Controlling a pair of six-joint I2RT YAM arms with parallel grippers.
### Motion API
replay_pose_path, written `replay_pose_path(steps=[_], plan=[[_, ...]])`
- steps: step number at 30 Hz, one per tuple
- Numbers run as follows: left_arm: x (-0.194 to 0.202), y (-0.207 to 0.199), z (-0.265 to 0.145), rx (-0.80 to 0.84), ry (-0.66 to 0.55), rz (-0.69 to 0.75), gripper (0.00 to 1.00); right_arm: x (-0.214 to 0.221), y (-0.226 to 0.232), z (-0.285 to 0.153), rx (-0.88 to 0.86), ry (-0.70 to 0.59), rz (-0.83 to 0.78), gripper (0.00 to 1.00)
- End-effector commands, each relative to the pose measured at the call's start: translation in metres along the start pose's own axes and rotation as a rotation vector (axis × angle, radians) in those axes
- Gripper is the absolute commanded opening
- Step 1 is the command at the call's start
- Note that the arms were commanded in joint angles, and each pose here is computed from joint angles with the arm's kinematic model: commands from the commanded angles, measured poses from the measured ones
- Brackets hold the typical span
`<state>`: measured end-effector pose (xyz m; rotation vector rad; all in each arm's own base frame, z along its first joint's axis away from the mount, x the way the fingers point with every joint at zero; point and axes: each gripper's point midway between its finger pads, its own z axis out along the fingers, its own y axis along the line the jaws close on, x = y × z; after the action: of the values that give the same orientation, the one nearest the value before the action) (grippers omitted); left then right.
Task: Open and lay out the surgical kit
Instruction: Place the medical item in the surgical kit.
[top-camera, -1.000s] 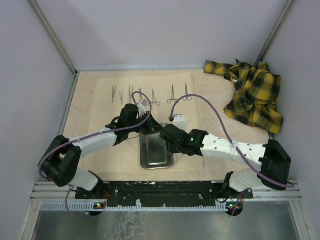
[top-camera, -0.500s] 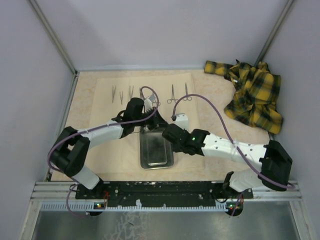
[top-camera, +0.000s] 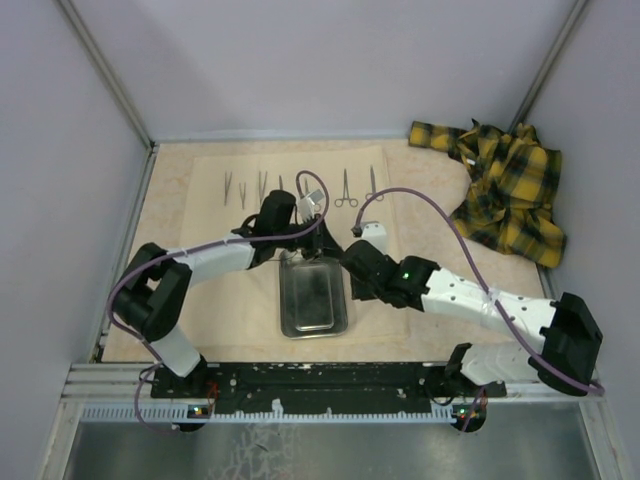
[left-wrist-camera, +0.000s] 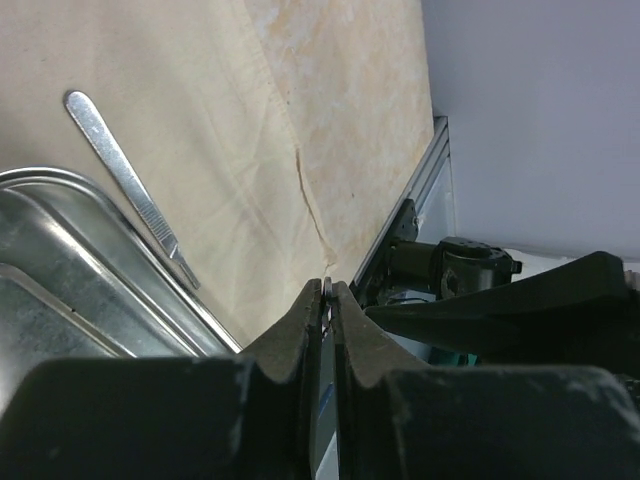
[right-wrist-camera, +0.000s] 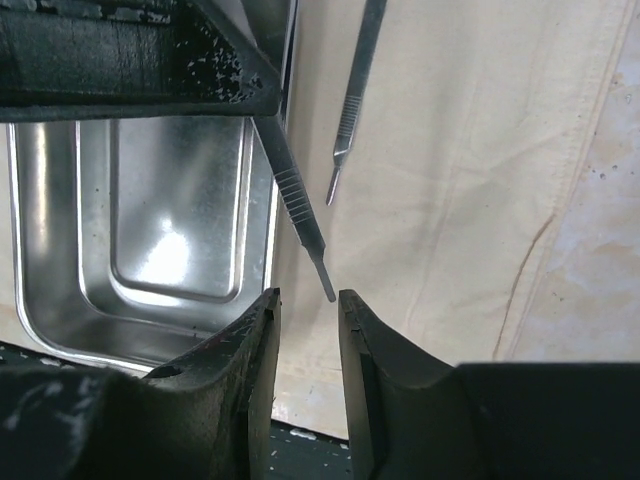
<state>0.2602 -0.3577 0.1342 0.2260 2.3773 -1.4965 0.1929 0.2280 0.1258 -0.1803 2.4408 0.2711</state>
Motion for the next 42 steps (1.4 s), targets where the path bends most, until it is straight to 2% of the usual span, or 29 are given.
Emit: replay_pose_path(steps=[1, 9, 17, 19, 22, 23, 24, 28, 32, 37, 42], plan=[[0.002, -0.02, 0.005, 0.093, 0.062, 0.056, 0.12, -0.001, 0.009, 0.004, -0.044, 0.004, -0.031, 0.31], [0.008, -0.027, 0.008, 0.143, 0.12, 0.061, 0.12, 0.007, 0.002, 0.013, 0.011, 0.035, -0.037, 0.28], [0.014, -0.03, 0.01, 0.186, 0.16, 0.055, 0.12, 0.011, -0.004, 0.015, 0.022, 0.046, -0.029, 0.2], [0.014, -0.031, 0.01, 0.196, 0.164, 0.054, 0.12, 0.013, -0.003, 0.015, 0.018, 0.049, -0.028, 0.15], [0.014, -0.031, 0.011, 0.2, 0.166, 0.054, 0.12, 0.014, -0.004, 0.014, 0.01, 0.053, -0.026, 0.0], [0.013, -0.032, 0.011, 0.202, 0.164, 0.055, 0.12, 0.015, -0.003, 0.013, 0.008, 0.054, -0.025, 0.0], [0.013, -0.032, 0.011, 0.203, 0.164, 0.053, 0.14, 0.015, -0.004, 0.013, 0.007, 0.055, -0.025, 0.0], [0.009, -0.033, 0.013, 0.197, 0.152, 0.058, 0.31, 0.015, -0.005, 0.011, 0.005, 0.054, -0.02, 0.0], [0.001, -0.033, 0.009, 0.168, 0.125, 0.078, 0.43, 0.015, -0.008, 0.008, 0.016, 0.053, -0.018, 0.0], [-0.018, -0.038, -0.012, 0.1, 0.043, 0.112, 0.46, 0.017, -0.012, 0.012, 0.024, 0.062, -0.022, 0.0], [-0.032, -0.031, -0.051, -0.005, -0.074, 0.11, 0.46, 0.018, -0.011, 0.023, -0.022, 0.082, -0.009, 0.0]])
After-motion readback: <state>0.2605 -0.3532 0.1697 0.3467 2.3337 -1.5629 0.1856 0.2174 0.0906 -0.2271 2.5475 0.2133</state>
